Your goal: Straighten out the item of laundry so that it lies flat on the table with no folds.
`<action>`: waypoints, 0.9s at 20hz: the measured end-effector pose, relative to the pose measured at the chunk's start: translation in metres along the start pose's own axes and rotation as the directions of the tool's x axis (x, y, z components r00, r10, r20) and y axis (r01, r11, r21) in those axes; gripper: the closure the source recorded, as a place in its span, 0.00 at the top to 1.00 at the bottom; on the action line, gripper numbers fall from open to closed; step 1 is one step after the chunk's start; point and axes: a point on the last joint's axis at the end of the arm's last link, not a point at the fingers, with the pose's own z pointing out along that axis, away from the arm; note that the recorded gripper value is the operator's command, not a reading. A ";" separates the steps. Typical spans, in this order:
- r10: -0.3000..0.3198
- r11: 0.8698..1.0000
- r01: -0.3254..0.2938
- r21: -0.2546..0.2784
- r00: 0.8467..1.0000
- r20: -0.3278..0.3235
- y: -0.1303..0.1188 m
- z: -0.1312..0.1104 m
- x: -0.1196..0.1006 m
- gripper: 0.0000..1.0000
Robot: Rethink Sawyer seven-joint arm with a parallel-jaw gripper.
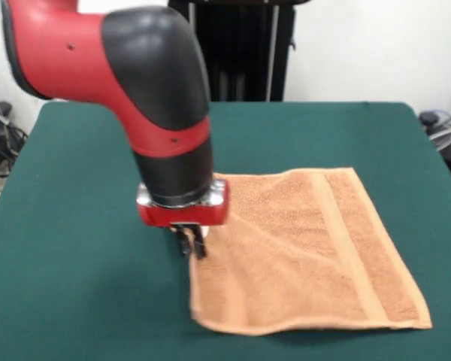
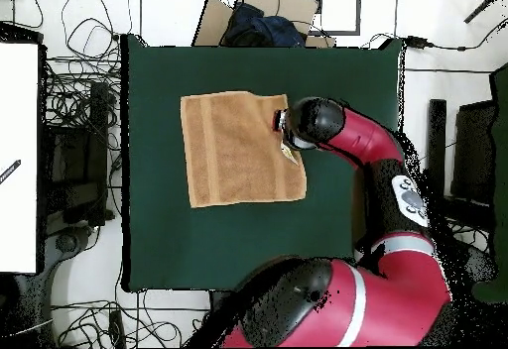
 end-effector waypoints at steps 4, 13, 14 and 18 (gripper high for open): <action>0.011 1.000 -0.011 0.014 1.000 0.019 -0.017 -0.013 -0.004 0.00; -0.003 0.999 0.002 0.044 1.000 0.024 -0.034 -0.020 -0.001 1.00; -0.005 0.999 0.004 0.046 1.000 0.023 -0.035 -0.020 -0.001 1.00; -0.021 0.998 0.020 0.059 1.000 0.018 -0.037 -0.018 0.002 1.00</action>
